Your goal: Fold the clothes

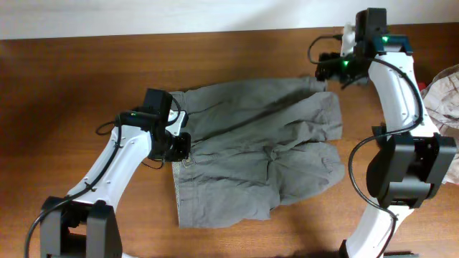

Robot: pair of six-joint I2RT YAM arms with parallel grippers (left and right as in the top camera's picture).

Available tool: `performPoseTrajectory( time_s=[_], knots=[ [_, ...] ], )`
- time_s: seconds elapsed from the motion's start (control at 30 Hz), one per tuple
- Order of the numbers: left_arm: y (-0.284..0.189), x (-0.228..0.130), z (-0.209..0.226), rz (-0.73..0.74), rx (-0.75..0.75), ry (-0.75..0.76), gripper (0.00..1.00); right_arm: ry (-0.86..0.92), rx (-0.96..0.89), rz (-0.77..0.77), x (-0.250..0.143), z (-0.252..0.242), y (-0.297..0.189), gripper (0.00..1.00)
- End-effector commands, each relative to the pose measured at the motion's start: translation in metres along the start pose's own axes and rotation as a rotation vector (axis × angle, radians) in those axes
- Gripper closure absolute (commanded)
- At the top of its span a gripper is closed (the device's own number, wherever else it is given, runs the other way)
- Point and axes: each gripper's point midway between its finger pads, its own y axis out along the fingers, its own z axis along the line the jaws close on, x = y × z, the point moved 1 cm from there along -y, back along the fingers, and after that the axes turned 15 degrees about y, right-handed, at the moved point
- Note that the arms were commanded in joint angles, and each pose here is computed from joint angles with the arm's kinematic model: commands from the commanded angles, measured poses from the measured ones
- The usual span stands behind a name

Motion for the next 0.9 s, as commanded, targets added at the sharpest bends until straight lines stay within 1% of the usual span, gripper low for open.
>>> performPoseTrajectory(
  time_s=[0.0, 0.17, 0.3, 0.33, 0.4, 0.43, 0.47, 0.53, 0.6, 0.63, 0.67, 0.73, 0.87],
  knots=[
    [-0.009, 0.004, 0.004, -0.024, 0.026, 0.017, 0.99, 0.018, -0.027, 0.097, -0.02, -0.013, -0.006, 0.14],
    [-0.009, 0.004, 0.004, -0.024, 0.027, 0.017, 0.99, 0.037, -0.11, 0.218, -0.05, -0.03, -0.006, 0.14],
    [-0.009, 0.004, 0.004, -0.025, 0.026, 0.017, 0.99, 0.051, -0.146, 0.314, -0.08, -0.044, 0.014, 0.14],
    [-0.009, 0.004, 0.004, -0.027, 0.027, 0.017, 0.99, 0.054, -0.15, 0.33, -0.086, -0.047, 0.021, 0.16],
    [-0.009, 0.005, 0.004, -0.028, 0.027, 0.018, 0.99, 0.057, -0.154, 0.347, -0.095, -0.052, 0.033, 0.23],
    [-0.009, 0.005, 0.004, -0.028, 0.027, 0.018, 0.99, 0.058, -0.152, 0.352, -0.099, -0.053, 0.039, 0.33],
    [-0.009, 0.005, 0.004, -0.028, 0.027, 0.018, 0.99, 0.06, -0.146, 0.357, -0.103, -0.054, 0.043, 0.6],
    [-0.009, 0.005, 0.004, -0.028, 0.027, 0.018, 0.98, 0.068, -0.13, 0.385, -0.111, -0.053, 0.047, 0.82],
    [-0.009, 0.004, 0.004, -0.026, 0.027, 0.017, 0.99, 0.081, -0.19, 0.402, -0.116, -0.063, 0.044, 0.89],
    [-0.009, 0.004, 0.004, -0.025, 0.027, 0.017, 0.99, 0.092, -0.234, 0.398, -0.117, -0.069, 0.042, 0.9],
    [-0.009, 0.004, 0.004, -0.024, 0.029, 0.017, 1.0, 0.13, -0.352, 0.368, -0.114, -0.088, 0.038, 0.91],
    [-0.009, 0.003, 0.006, -0.022, 0.036, 0.016, 0.99, 0.176, -0.449, 0.324, -0.108, -0.104, 0.034, 0.93],
    [-0.009, 0.002, 0.011, -0.017, 0.068, 0.014, 0.99, 0.188, -0.475, 0.268, -0.096, -0.113, 0.035, 0.93]
  ],
)
